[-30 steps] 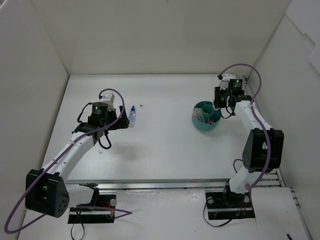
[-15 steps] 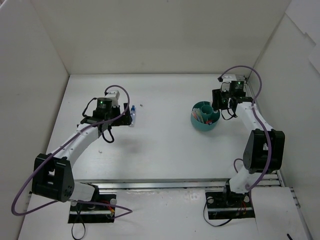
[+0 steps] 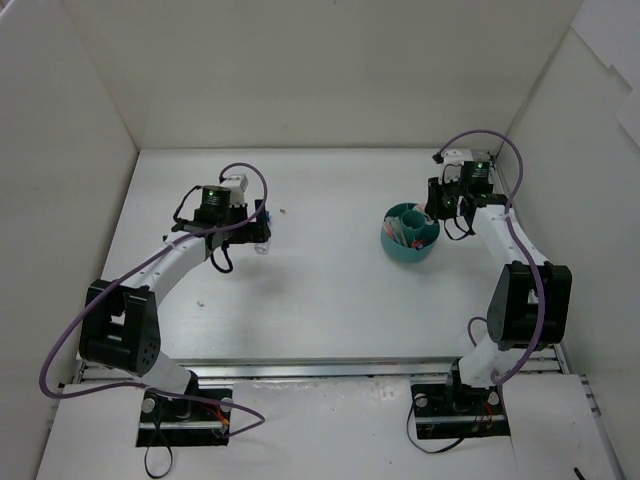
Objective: Sort the stationery into containers
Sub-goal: Place the stapler in the storage box.
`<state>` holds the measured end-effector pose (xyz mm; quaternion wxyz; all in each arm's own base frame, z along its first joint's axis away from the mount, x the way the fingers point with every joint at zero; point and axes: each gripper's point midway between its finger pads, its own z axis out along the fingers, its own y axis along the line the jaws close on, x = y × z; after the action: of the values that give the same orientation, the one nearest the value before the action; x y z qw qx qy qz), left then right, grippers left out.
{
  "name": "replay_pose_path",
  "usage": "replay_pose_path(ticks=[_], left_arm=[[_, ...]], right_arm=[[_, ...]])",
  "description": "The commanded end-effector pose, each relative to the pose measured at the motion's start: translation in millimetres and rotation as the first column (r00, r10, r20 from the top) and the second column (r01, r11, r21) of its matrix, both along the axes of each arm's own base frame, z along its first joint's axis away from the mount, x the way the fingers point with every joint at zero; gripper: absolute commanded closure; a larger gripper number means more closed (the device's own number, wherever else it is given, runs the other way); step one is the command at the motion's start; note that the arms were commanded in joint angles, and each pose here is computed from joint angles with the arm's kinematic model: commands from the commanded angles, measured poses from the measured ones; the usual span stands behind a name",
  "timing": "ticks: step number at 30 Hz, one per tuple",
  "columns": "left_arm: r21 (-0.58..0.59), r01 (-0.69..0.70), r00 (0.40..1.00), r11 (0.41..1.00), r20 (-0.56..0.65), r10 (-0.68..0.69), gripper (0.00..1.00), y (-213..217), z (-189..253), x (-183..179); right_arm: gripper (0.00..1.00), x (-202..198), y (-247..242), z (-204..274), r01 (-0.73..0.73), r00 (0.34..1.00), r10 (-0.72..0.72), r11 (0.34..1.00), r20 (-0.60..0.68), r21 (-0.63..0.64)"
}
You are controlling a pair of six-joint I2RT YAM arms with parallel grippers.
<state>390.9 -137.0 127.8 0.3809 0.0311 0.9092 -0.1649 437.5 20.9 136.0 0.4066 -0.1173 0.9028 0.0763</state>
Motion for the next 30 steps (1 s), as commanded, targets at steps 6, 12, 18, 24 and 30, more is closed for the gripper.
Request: replay_pose_path(ticks=[6,12,18,24,30], left_arm=[[-0.034,0.041,0.993,0.999,0.115,-0.037,0.00,-8,36,22],[-0.041,0.050,0.992,0.998,0.118,-0.045,0.00,-11,38,23],[-0.047,0.063,0.991,0.997,0.121,-0.057,0.00,-13,39,24],[-0.041,0.067,0.990,0.997,0.126,-0.062,0.00,-13,42,23],[-0.037,0.071,0.990,0.997,0.127,-0.066,0.00,-12,42,23]], right_arm=[[0.98,12,9,20,-0.104,0.991,0.104,0.995,0.078,-0.010],[0.93,15,8,11,-0.124,0.990,0.126,0.992,0.064,-0.037],[0.88,15,26,3,-0.257,0.962,0.262,0.964,0.072,-0.071],[0.90,13,26,-19,-0.258,0.966,0.259,0.963,0.004,-0.080],[0.65,1,32,-34,-0.257,0.966,0.253,0.962,-0.057,-0.095]])
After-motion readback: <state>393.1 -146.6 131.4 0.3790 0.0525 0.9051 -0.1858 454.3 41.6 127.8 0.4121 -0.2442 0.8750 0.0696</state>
